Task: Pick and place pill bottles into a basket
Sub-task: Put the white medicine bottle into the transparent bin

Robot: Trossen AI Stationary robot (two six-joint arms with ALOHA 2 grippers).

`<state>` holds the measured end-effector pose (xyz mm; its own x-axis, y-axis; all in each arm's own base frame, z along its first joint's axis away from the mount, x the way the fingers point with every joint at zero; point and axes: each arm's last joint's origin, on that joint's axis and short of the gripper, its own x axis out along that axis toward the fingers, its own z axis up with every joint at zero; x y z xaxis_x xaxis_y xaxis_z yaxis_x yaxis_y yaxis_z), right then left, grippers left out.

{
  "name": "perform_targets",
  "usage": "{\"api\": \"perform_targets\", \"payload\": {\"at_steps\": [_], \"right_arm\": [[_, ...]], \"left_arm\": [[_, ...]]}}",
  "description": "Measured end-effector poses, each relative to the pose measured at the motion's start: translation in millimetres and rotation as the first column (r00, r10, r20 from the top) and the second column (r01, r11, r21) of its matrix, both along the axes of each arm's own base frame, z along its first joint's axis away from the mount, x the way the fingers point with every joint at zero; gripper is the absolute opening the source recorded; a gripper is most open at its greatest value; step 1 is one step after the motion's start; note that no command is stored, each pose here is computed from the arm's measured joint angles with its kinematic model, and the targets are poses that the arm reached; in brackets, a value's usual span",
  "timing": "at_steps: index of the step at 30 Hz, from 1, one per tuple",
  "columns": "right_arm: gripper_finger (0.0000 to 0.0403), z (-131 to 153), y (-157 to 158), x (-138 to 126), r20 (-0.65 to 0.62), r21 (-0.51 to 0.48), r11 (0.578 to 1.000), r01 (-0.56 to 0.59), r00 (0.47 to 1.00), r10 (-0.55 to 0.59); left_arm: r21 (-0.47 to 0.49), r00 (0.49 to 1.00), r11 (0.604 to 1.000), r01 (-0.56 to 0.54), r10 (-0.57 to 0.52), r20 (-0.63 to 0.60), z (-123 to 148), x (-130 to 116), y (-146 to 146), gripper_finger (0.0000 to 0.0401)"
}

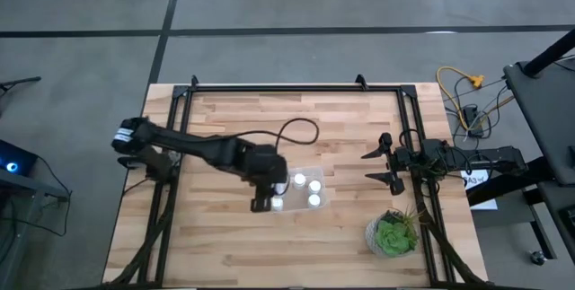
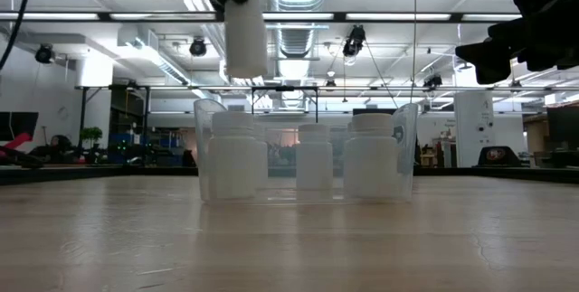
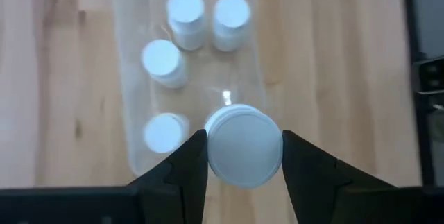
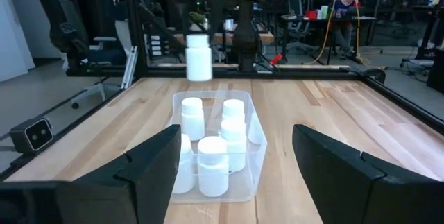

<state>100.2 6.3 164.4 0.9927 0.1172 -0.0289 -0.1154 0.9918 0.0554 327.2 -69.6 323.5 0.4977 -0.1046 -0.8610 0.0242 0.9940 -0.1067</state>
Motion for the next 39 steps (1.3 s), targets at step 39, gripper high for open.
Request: {"api": "perform_targets", "payload": {"at_steps": [39], "right_arm": [[0.0265,0.0,0.0,0.0,0.001,-0.009,1.0,0.0,1.0,0.0]], "left_arm": [[0.038,0.995,0.998,-0.045,0.048,-0.082,-92.4,76.0,-8.3,0.0139]]}}
